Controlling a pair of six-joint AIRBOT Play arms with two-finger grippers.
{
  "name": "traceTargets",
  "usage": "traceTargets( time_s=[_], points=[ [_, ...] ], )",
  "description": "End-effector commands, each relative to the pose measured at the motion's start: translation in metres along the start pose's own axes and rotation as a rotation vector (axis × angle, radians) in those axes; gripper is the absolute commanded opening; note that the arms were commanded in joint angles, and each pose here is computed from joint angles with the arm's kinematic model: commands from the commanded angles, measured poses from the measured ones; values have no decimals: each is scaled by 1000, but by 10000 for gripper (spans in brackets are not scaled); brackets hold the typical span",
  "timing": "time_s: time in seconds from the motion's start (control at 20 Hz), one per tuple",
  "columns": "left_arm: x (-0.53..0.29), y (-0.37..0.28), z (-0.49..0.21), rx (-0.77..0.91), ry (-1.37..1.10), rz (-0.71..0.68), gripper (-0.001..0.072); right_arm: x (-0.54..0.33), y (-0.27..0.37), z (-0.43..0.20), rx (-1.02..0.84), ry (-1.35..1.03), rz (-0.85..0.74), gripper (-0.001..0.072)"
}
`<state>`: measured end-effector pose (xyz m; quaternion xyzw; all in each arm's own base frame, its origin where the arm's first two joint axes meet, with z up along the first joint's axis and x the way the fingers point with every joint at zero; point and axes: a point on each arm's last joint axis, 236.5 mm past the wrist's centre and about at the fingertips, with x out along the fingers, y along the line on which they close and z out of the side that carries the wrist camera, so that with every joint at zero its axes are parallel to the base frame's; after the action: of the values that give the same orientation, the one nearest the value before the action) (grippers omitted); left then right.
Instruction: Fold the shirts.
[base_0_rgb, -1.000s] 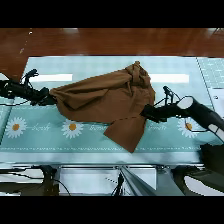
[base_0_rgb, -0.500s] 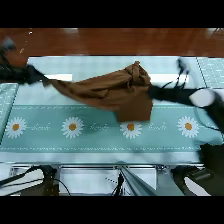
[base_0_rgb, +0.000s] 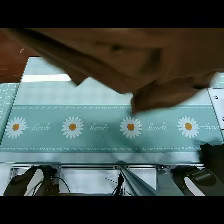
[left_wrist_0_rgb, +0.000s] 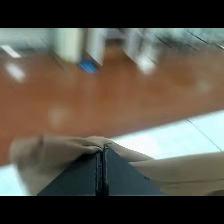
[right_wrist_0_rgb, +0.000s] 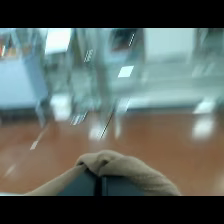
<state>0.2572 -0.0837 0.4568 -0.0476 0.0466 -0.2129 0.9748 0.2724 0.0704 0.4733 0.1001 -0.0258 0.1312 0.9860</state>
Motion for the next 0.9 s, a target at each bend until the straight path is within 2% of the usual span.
traceTargets(
  time_s=[0.0,0.15,0.4,0.5,0.65,0.85],
  points=[
    [-78,-23,11,66,-67,207,22,-61,-7,58,-45,-93,-68,29],
    [-119,-52,-9,90,-31,246,23,-84,-5,70,-76,-93,-72,29],
    [-169,-101,-1,130,-78,246,22,-119,-4,76,-90,-55,-83,29],
    [-180,-102,-14,107,-27,280,22,-130,-9,52,-84,59,-103,29],
    [-185,-83,-60,60,179,345,22,-136,-18,6,-103,264,-135,29],
    [-152,-53,-83,-34,313,330,22,-117,-42,-76,-193,681,-195,29]
  ],
)
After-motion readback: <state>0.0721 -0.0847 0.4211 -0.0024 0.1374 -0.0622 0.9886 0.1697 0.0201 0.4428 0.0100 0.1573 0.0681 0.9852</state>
